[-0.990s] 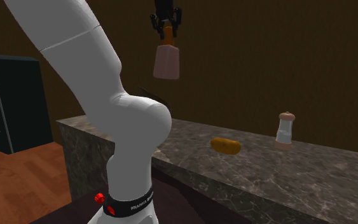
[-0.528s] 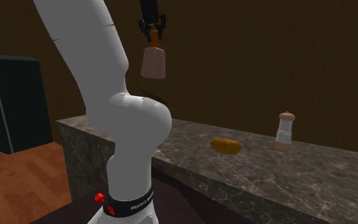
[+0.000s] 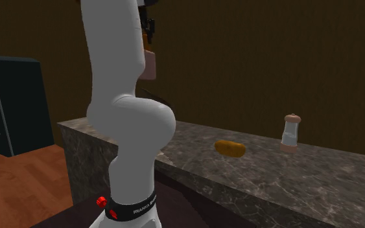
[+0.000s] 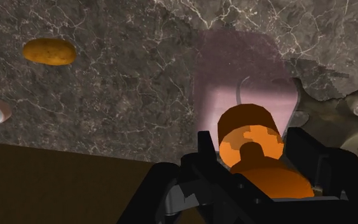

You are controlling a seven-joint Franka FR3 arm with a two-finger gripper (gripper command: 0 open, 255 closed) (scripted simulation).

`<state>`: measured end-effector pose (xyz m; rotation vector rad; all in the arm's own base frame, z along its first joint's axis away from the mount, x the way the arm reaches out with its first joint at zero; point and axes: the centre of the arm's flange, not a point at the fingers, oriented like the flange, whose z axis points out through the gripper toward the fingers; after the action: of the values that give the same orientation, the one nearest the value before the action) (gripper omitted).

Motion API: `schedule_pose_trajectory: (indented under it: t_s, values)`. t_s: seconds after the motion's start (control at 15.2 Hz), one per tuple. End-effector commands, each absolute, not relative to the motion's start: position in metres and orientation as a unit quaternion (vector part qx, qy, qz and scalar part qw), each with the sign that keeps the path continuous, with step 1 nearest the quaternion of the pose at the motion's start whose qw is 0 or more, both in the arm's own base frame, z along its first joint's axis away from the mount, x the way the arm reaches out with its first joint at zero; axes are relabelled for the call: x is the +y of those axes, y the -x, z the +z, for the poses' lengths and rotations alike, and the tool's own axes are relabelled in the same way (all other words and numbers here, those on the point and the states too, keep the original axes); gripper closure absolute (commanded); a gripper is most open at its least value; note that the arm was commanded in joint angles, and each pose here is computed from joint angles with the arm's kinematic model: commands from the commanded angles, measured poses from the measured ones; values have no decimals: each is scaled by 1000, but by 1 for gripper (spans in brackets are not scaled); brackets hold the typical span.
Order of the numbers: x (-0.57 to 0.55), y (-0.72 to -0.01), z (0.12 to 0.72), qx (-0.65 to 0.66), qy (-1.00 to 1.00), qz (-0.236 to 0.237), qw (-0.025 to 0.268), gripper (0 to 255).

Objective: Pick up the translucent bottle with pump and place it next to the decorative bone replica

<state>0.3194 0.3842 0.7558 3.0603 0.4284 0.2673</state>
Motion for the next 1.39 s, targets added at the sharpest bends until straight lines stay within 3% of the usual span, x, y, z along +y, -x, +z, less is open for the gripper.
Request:
schedule_pose_trajectory:
  t_s: [0.0, 1.32]
  values:
    - [414, -317, 756, 136, -987, 87, 18, 255]
    - [414, -317, 651, 136, -987, 87, 18, 255]
